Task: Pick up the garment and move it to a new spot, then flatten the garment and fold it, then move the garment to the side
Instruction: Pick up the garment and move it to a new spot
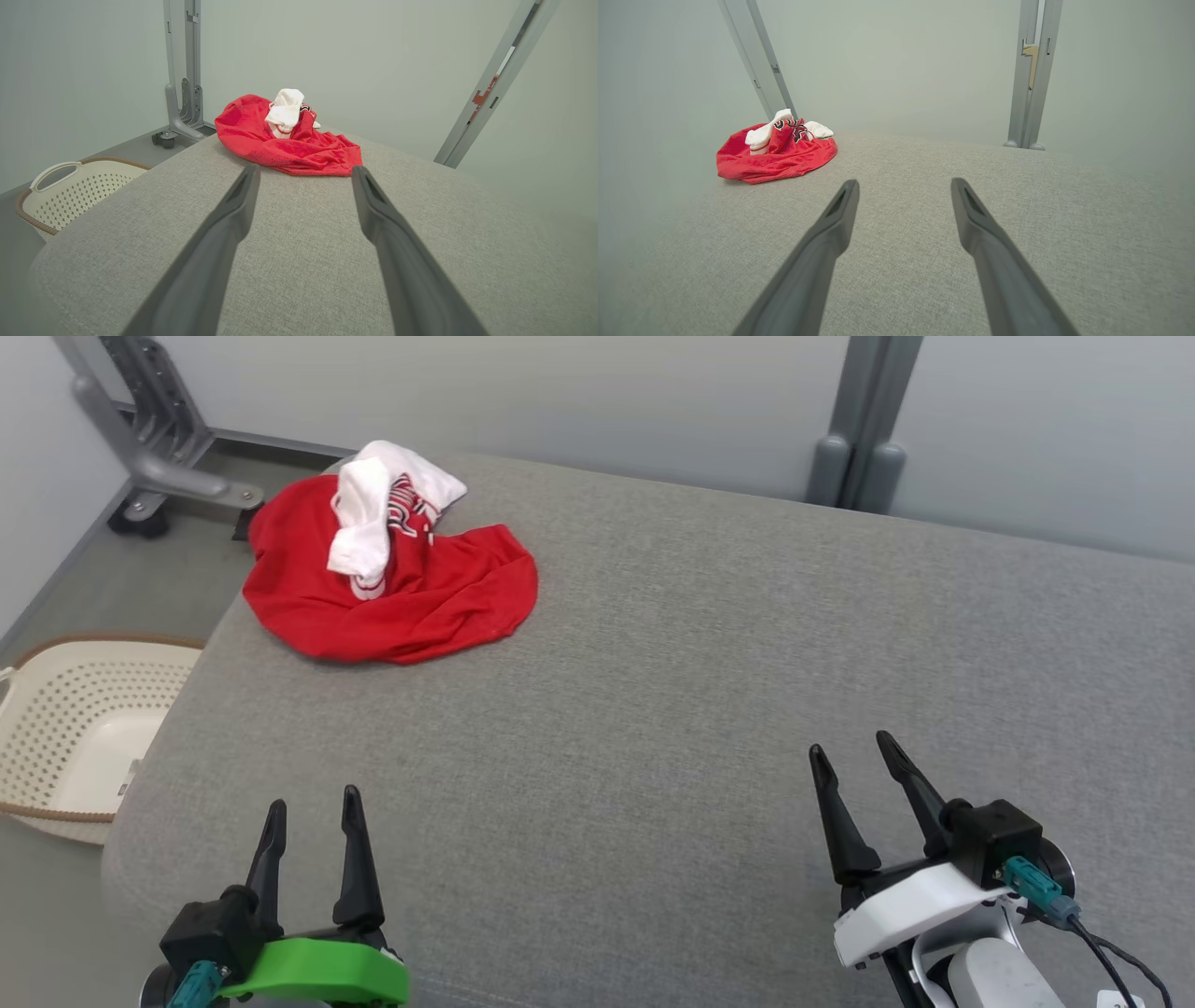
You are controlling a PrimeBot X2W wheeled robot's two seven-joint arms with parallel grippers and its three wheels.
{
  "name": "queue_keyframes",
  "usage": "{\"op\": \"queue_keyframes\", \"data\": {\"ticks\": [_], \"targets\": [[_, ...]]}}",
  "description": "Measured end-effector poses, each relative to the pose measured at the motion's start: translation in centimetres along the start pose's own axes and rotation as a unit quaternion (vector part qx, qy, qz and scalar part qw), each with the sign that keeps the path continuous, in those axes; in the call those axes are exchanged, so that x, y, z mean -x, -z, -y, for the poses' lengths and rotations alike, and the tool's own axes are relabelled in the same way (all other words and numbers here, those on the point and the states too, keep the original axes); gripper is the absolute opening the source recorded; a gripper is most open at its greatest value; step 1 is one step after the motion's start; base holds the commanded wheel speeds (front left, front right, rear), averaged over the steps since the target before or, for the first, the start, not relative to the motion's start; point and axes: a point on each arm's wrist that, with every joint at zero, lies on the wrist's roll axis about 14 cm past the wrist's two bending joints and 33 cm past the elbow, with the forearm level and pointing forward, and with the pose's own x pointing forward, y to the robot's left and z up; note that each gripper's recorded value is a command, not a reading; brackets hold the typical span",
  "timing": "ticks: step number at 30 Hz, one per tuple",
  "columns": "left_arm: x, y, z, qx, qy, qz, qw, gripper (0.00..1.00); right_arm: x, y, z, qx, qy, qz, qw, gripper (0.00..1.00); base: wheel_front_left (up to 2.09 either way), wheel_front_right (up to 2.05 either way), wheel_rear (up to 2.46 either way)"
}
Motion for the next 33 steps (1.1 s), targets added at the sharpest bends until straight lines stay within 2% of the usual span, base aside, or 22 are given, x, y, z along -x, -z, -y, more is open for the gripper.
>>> {"op": "queue_keyframes", "data": {"ticks": [6,11,19,26,29,33], "targets": [[1.9,-1.0,-3.1,-0.002,-0.049,0.015,0.999,1.0,-1.7,0.6,-3.4,-0.007,-0.053,-0.007,0.999,1.0,0.0,0.0,0.0],[2.8,-1.4,-4.2,-0.001,-0.069,0.02,0.997,1.0,-2.2,1.1,-5.2,-0.011,-0.081,-0.014,0.997,1.0,0.0,0.0,0.0],[2.1,-1.2,-3.9,-0.006,-0.067,0.015,0.998,1.0,-2.7,1.4,-5.1,-0.014,-0.083,-0.015,0.996,1.0,0.0,0.0,0.0],[-3.0,-5.3,-3.4,-0.036,-0.04,0.071,0.996,1.0,-4.0,1.1,-2.5,-0.002,-0.057,-0.007,0.998,1.0,0.0,0.0,0.0],[-6.2,-8.1,-3.4,-0.067,-0.02,0.102,0.992,1.0,-4.3,1.4,-1.1,0.002,-0.04,-0.011,0.999,1.0,0.0,0.0,0.0],[-11.7,-13.1,-2.0,-0.146,0.024,0.141,0.979,1.0,-4.6,1.7,1.1,0.014,-0.016,-0.015,1.0,1.0,0.0,0.0,0.0]]}}
